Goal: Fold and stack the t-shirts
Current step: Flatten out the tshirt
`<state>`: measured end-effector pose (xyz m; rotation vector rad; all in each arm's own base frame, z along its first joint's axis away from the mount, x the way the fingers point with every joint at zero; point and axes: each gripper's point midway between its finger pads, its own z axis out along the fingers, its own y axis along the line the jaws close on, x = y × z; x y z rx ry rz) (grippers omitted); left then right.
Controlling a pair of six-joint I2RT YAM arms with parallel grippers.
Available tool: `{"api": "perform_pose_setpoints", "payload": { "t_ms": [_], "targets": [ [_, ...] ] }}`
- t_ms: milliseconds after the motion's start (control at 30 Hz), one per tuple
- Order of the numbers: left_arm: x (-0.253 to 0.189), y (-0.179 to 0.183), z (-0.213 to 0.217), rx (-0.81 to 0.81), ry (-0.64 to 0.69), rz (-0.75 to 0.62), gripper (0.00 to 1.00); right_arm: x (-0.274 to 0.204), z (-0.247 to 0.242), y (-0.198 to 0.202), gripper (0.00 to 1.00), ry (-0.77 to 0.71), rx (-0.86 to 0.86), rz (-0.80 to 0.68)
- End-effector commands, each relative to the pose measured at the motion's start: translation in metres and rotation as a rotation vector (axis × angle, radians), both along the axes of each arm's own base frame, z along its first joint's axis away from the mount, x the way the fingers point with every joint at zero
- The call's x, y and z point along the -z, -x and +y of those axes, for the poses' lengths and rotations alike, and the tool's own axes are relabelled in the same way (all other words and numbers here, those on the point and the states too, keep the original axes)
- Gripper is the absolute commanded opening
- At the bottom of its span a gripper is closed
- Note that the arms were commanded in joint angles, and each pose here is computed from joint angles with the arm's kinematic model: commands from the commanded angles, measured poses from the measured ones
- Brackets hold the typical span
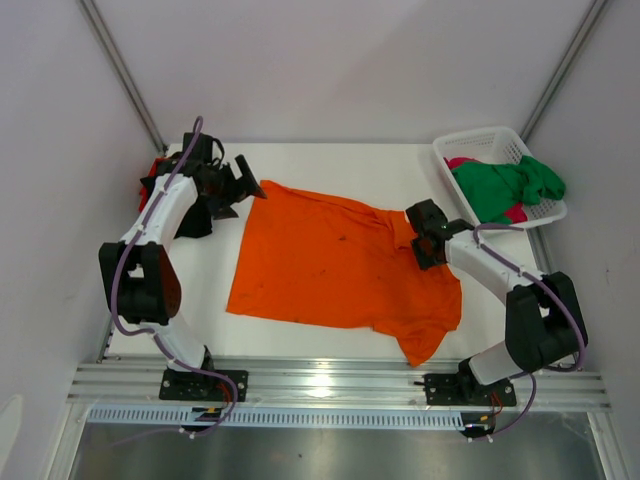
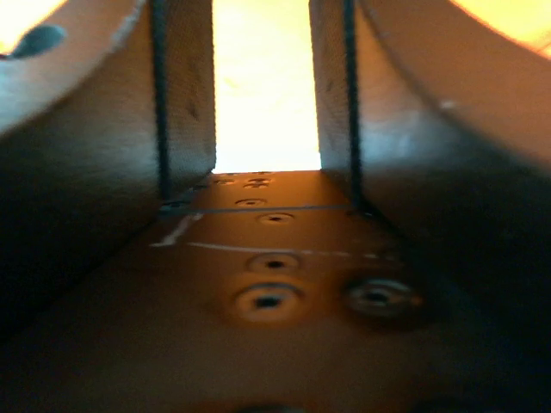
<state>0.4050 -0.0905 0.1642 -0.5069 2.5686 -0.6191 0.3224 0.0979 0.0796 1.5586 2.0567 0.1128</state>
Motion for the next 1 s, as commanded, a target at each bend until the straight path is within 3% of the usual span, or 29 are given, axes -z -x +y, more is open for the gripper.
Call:
{"api": "perform_pose_setpoints", "payload": {
  "t_ms": [0, 200, 300, 500, 733, 967],
  "targets": [
    [-0.017, -0.01, 0.002, 0.009, 0.008, -0.055, 1.0, 0.004, -0.002, -0.007, 0.35, 0.018, 0.002, -0.014],
    [-0.016, -0.006, 0.003, 0.009, -0.003, -0.055, 0.99, 0.014, 0.003, -0.018, 0.3, 0.019, -0.017, -0.008],
    [-0.015, -0.005, 0.004, 0.011, -0.004, -0.053, 0.99, 0.02, 0.006, -0.022, 0.33, 0.028, -0.031, 0.008],
    [-0.012, -0.005, 0.003, 0.012, -0.003, -0.044, 0.99, 0.004, 0.012, -0.017, 0.51, 0.012, -0.053, -0.018],
    [-0.008, -0.008, 0.001, 0.01, 0.012, -0.039, 0.99, -0.03, 0.0, 0.002, 0.53, 0.014, 0.002, -0.156],
    [-0.006, -0.009, -0.003, 0.017, 0.035, -0.031, 0.99, -0.026, -0.02, 0.002, 0.53, 0.041, 0.061, -0.19]
  ]
}}
